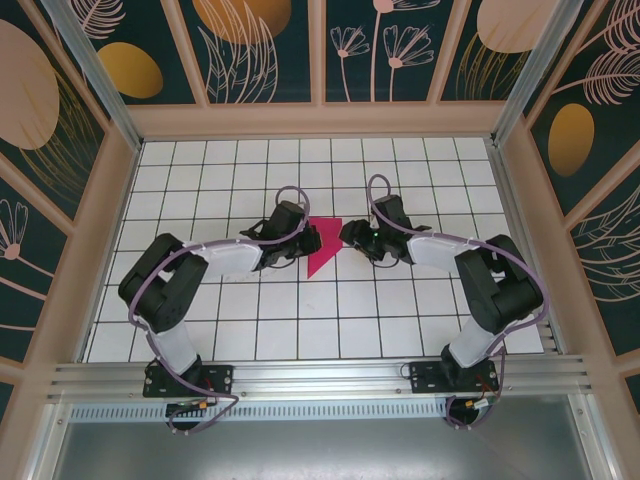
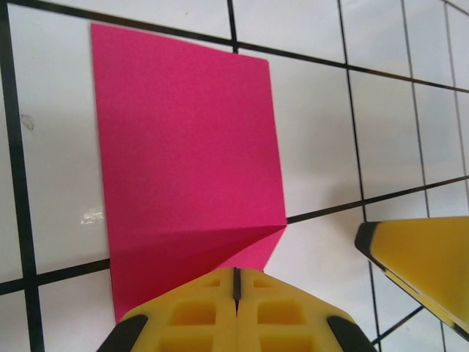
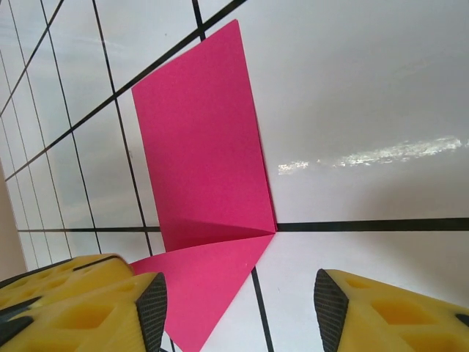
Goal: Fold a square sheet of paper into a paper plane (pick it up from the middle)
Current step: Third fold the triangle at the center of the table.
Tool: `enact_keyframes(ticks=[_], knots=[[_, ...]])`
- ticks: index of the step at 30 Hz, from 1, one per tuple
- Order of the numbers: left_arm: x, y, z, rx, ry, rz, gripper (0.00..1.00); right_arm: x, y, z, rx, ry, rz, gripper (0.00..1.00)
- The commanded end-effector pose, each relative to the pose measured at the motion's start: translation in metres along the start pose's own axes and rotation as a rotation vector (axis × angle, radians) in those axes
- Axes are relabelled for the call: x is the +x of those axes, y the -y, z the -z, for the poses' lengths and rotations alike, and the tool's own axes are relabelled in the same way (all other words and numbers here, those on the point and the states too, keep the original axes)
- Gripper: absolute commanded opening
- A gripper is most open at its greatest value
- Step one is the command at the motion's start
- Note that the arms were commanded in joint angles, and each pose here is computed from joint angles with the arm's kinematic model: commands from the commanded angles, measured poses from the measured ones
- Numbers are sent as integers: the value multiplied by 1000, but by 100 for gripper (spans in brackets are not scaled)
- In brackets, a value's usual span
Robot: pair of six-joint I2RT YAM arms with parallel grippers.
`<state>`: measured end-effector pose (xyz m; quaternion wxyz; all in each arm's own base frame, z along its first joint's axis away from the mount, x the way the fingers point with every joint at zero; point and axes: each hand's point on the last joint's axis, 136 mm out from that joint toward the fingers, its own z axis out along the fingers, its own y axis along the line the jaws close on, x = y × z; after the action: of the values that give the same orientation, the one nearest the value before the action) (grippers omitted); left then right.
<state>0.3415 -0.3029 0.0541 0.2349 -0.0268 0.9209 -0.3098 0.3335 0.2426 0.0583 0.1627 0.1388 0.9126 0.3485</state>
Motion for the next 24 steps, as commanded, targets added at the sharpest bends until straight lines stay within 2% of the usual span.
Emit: enact_keyframes(ticks=[1,12,24], knots=[[-1,-5,-7,-38,-2,11,0,2,0,0,-2,-3,-17,58],[10,-49,-15,-226,0,64,0,10,-2,-16,-3,-72,-18,56],[17,-59,-18,-258,-20,89,0,12,-10,-32,-3,-110,-11,51]])
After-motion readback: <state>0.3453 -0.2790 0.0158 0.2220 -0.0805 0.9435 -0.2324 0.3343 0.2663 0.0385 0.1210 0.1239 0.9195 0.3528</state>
